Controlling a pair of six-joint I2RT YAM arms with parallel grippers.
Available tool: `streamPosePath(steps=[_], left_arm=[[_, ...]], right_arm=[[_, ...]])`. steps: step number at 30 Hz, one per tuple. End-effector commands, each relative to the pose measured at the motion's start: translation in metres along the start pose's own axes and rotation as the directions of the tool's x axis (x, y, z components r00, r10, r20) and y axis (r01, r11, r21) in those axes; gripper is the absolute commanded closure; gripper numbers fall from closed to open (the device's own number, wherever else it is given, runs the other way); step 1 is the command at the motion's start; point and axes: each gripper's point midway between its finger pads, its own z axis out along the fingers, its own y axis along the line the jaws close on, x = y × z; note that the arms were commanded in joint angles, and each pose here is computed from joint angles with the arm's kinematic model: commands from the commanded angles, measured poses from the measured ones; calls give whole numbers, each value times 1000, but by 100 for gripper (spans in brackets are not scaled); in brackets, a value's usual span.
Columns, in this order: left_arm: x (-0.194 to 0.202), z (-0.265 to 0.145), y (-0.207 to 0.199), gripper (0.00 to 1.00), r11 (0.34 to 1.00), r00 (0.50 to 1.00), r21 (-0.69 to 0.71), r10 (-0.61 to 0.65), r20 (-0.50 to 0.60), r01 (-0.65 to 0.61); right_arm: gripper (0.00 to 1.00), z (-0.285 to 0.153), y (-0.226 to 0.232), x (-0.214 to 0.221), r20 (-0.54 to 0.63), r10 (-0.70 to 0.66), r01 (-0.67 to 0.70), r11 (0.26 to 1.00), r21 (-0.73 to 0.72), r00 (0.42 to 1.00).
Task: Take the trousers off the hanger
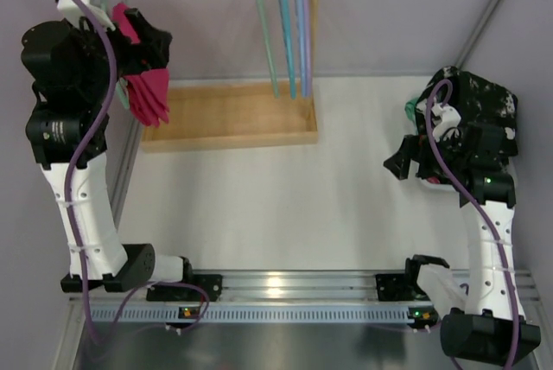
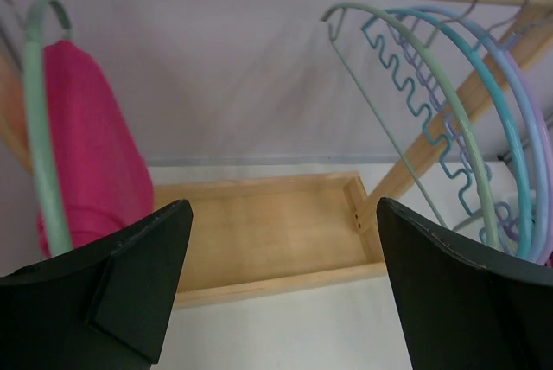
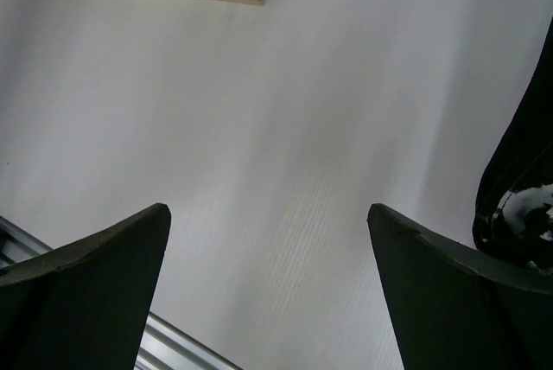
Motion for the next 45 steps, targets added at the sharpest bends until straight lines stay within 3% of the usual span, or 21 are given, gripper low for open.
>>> streamPosePath(steps=[1,12,17,23,24,25,28,30,31,39,45], left_arm=[[-45,-27,18,6,991,982,-123,-32,185,56],[-32,-40,67,6,949,990,-308,-22,141,65],[-21,-26,118,8,898,986,-413,-108,131,153],[0,-7,151,12,893,983,-411,-171,67,183],[12,1,158,12,896,980,-398,-198,31,194],[19,8,146,13,928,973,-302,-230,-8,216],[30,17,141,20,944,946,-118,-317,-69,308],[40,18,150,23,923,921,-72,-383,-78,378],[25,15,134,24,929,928,31,-368,-55,370],[14,18,119,45,871,899,226,-432,-66,436],[0,18,104,52,814,886,370,-460,-59,448]], right_arm=[[1,-1,0,-2,14,-19,19,1000,-13,1000],[1,-3,4,1,20,-29,29,999,-24,999],[1,-5,7,2,28,-33,34,999,-33,999],[1,-4,9,3,28,-26,27,998,-48,999],[1,-4,10,3,30,-27,28,998,-51,999],[1,-3,10,3,30,-27,28,998,-54,999],[1,-3,10,4,30,-23,25,998,-55,999],[1,-2,9,4,35,-24,26,998,-56,999],[0,-1,9,6,29,-20,21,998,-56,999],[0,0,9,5,33,-15,17,998,-59,999],[1,0,10,6,36,-11,13,998,-59,999]])
